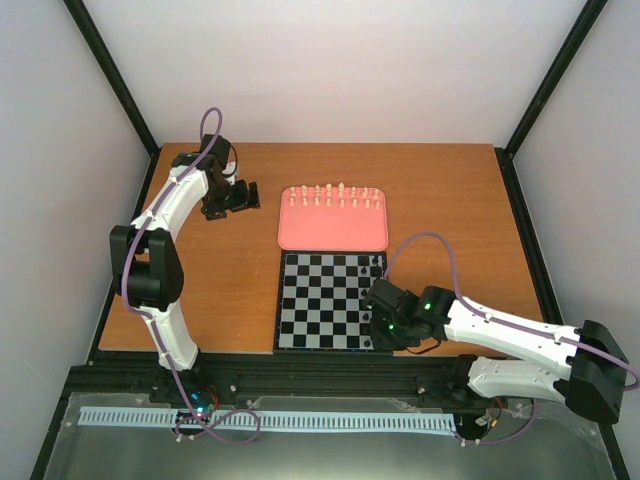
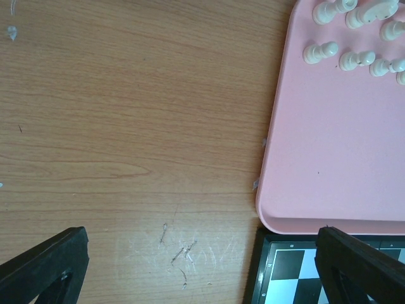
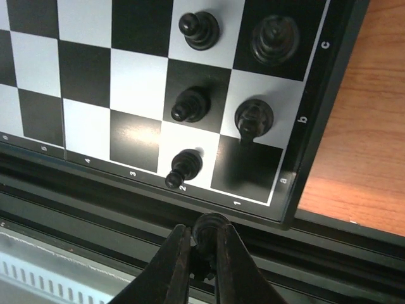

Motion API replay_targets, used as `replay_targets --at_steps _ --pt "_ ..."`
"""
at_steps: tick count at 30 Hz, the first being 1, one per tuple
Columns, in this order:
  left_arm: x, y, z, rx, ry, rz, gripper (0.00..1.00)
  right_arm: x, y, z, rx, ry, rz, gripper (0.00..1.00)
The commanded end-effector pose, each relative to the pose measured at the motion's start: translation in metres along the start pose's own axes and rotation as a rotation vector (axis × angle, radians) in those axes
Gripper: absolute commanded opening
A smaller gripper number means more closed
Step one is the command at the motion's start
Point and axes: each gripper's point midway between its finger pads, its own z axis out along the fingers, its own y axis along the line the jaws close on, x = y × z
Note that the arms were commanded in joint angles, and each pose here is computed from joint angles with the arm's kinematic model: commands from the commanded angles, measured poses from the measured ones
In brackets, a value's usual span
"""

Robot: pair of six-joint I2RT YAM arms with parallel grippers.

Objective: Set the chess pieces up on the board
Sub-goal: Place the chess piece on the chessboard.

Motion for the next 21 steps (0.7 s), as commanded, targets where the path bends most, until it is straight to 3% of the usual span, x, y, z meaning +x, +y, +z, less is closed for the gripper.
replay_targets --at_steps 1,8,21 --pt "-0.01 -0.001 -0.006 0.007 -0.033 -0.016 1.0 -0.009 0.002 0.004 -0.019 -0.049 0.041 0.03" --pt "-0.009 0.0 -0.007 0.004 -0.034 -0.015 1.0 -0.007 -0.011 0.015 -0.053 -0.051 0.123 0.03" --pt "-0.009 0.0 -0.007 0.003 -0.036 -0.015 1.0 -0.012 -0.014 0.018 -0.034 -0.045 0.109 0.04"
